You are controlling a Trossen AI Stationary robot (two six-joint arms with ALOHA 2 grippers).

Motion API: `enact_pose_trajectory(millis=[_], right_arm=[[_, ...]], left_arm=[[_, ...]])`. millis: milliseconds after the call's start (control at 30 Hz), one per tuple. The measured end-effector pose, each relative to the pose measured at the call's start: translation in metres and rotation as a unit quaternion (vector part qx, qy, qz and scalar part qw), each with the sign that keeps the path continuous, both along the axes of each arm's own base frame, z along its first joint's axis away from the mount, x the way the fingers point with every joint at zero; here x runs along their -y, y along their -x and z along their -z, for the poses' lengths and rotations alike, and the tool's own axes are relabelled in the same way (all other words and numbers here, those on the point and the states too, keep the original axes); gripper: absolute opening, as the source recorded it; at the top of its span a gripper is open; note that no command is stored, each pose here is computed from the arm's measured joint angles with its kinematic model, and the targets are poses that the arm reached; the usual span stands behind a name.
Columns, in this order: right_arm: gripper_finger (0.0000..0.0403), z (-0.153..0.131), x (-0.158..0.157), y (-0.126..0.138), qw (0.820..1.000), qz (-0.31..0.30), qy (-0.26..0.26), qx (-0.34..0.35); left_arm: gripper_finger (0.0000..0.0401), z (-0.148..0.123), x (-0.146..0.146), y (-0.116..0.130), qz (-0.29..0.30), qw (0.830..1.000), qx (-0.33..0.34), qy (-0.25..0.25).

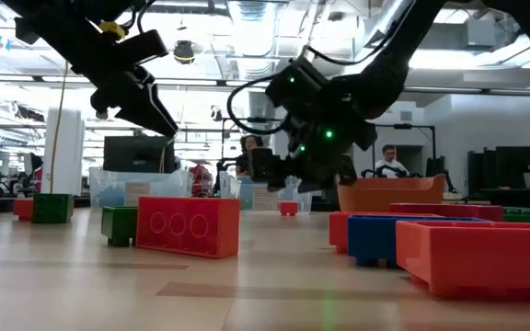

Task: Sort blocks
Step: Put the orange game piece into the blue bin

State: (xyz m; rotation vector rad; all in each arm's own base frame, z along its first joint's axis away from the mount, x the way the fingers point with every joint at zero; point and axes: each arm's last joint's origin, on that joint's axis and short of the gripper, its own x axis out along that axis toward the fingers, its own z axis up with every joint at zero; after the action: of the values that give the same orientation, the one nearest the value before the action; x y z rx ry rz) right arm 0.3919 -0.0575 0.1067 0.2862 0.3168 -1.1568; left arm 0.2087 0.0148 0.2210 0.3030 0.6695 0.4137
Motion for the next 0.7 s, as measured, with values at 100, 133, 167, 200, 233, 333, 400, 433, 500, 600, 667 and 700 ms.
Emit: enact_pose_trajectory(millis=[100,133,167,200,233,333,400,433,500,600,667,700], right_arm=[[0.0276,-0.002,-0.006,-0.004,1.0,0.012,0.015,0.006],[0.0276,-0.001,-0.006,-0.003,1.0,0.016,0.014,0.006],[0.0276,0.0,-0.005,-0.002,1.0,0.018,0.013,0.002],[0.0276,0.001,-0.004,-0.001,1.0,0.019,0.012,-0.003],[0.0276,0.002,-0.002,0.0,1.0,0.022,0.012,-0.009],[0.0276,0.002,0.002,0.001,0.999,0.028,0.011,-0.013],[0.0276,0.002,0.005,0.001,0.999,0.031,0.011,-0.012],[0.0276,0.002,0.005,0.001,0.999,0.031,0.011,-0.012],[0.0276,0.003,0.006,0.002,0.999,0.029,0.009,-0.013],[0.0276,0.006,0.006,0.004,1.0,0.024,0.0,-0.003],[0.0276,0.009,0.005,0.007,1.0,0.025,0.0,0.008],[0.0276,0.009,0.005,0.007,1.0,0.025,0.0,0.008]], left_arm=[[0.0192,0.001,0.001,0.0,0.007,1.0,-0.004,0.009],[0.0192,0.001,0.001,0.0,0.011,1.0,-0.004,0.015],[0.0192,0.001,0.001,0.0,0.016,1.0,-0.003,0.022],[0.0192,0.001,0.002,0.0,0.02,0.999,-0.001,0.028],[0.0192,0.001,0.002,0.0,0.024,0.999,0.0,0.032],[0.0192,0.001,0.002,0.0,0.026,0.999,0.001,0.036],[0.0192,0.001,0.002,0.0,0.026,0.999,0.002,0.037],[0.0192,0.001,0.002,0.0,0.026,0.999,0.002,0.037],[0.0192,0.001,0.002,0.0,0.026,0.999,0.002,0.037],[0.0192,0.001,0.002,0.0,0.026,0.999,0.001,0.037],[0.0192,0.002,0.002,0.0,0.026,0.999,0.001,0.037],[0.0192,0.001,0.002,0.0,0.026,0.999,0.001,0.037]])
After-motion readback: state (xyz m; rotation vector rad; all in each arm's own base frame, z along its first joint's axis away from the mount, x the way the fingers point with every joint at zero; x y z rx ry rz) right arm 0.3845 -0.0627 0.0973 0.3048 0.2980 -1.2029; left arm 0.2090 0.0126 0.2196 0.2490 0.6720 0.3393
